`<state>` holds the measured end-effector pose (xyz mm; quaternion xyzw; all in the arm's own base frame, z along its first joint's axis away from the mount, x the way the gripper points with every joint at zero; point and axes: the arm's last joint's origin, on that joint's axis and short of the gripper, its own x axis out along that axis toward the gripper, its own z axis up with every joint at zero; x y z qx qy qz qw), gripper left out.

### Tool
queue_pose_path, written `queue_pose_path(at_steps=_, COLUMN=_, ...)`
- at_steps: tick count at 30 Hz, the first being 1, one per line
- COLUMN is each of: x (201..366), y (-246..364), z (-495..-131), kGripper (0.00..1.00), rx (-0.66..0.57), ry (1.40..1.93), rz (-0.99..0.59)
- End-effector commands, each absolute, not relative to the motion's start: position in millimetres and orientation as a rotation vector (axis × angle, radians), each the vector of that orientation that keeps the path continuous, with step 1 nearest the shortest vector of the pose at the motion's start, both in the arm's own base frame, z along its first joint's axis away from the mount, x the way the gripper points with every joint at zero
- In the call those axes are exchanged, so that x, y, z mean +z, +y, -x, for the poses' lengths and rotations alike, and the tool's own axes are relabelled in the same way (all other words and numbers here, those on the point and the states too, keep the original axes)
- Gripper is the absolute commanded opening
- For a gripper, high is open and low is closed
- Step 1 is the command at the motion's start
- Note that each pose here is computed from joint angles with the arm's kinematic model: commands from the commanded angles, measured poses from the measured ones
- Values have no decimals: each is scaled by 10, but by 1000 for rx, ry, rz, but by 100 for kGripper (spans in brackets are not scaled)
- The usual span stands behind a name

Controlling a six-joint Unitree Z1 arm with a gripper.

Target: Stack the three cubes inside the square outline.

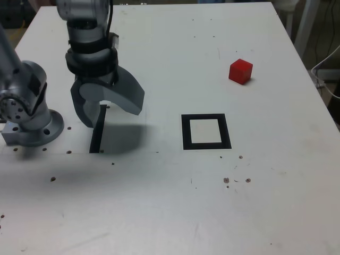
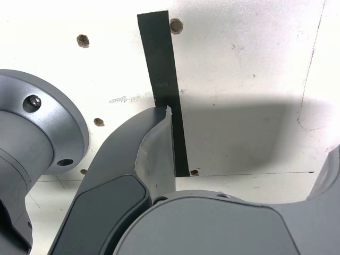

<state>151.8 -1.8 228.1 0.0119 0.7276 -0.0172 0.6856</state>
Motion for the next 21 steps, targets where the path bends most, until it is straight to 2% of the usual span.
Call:
queue_pose_path(at_steps=1, x=2282, y=-18, z=-1523, kGripper=99, rx=-40, ry=1628, rz=-27)
queue_pose_path(at_steps=14, x=2310, y=-16, z=-1550, kGripper=99, rx=-37, ry=1610, rz=-31)
queue_pose_path(at_steps=21, x=2392, y=-15, z=-1688, kGripper=99, rx=-76, ry=1552, rz=-20)
